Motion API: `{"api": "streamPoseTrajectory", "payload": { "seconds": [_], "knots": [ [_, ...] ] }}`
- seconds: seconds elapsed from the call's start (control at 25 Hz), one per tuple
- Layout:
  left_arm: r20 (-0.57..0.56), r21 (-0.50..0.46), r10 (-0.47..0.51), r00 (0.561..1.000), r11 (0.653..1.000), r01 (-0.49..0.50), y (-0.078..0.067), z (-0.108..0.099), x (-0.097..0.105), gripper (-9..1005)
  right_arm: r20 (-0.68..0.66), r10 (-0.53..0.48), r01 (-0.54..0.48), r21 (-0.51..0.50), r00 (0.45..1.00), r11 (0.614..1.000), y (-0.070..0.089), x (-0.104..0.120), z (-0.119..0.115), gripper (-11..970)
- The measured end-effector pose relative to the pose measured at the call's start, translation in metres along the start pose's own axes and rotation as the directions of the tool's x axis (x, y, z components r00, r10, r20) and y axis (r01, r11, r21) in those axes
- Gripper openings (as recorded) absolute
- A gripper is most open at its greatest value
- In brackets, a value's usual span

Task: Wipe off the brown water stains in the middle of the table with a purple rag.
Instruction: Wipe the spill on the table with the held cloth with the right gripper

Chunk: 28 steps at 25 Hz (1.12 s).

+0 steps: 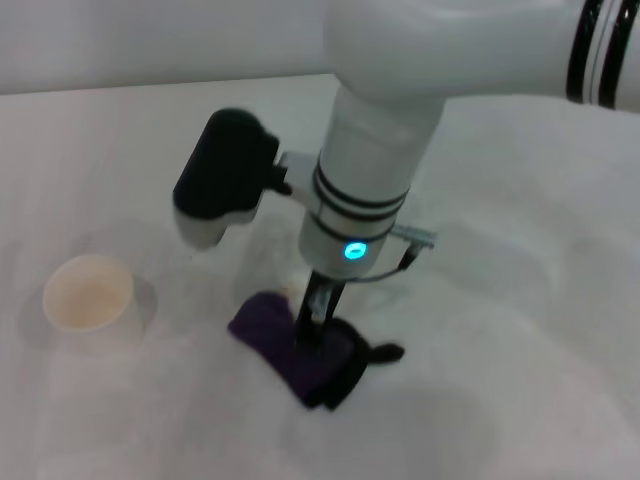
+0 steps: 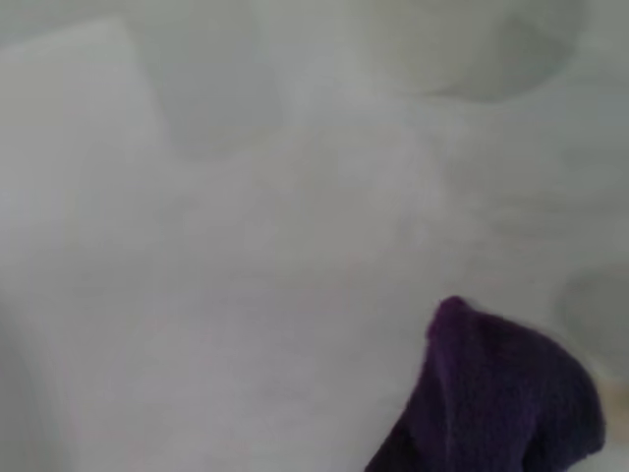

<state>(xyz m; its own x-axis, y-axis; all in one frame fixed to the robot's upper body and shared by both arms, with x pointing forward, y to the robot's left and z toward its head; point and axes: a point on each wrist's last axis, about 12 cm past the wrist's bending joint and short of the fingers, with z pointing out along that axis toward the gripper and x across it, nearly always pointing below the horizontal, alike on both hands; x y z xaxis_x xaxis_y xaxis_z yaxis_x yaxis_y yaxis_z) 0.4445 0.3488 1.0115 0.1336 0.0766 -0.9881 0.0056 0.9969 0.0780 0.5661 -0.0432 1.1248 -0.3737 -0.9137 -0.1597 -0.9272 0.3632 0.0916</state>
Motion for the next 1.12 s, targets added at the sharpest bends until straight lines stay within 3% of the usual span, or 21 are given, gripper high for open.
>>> {"api": "streamPoseTrajectory", "payload": {
  "seconds": [0.28, 0.48, 0.6, 1.0, 1.12],
  "knots": [
    [0.003, 0.000, 0.011, 1.000, 1.000, -0.011, 0.000, 0.000, 0.000, 892, -0.031, 0.130, -0.125, 0.111, 0.991, 0.986, -0.040, 0.014, -0.002, 111],
    [0.005, 0.001, 0.012, 1.000, 1.000, -0.012, 0.000, 0.001, -0.001, 892, -0.044, 0.168, -0.158, 0.170, 0.985, 0.973, -0.049, 0.017, -0.004, 111],
    [0.007, 0.003, 0.012, 1.000, 1.000, -0.012, -0.001, 0.002, -0.001, 892, -0.046, 0.152, -0.144, 0.157, 0.987, 0.977, -0.044, 0.015, -0.004, 111],
    [0.009, 0.005, 0.012, 1.000, 1.000, -0.012, -0.001, 0.003, -0.001, 892, -0.038, -0.010, 0.011, 0.010, 0.999, 1.000, 0.005, 0.001, 0.001, 111],
    [0.008, 0.003, 0.013, 1.000, 1.000, -0.013, -0.001, 0.003, -0.001, 892, -0.030, -0.035, 0.035, -0.012, 0.999, 0.999, 0.011, -0.001, 0.003, 111]
  ]
}}
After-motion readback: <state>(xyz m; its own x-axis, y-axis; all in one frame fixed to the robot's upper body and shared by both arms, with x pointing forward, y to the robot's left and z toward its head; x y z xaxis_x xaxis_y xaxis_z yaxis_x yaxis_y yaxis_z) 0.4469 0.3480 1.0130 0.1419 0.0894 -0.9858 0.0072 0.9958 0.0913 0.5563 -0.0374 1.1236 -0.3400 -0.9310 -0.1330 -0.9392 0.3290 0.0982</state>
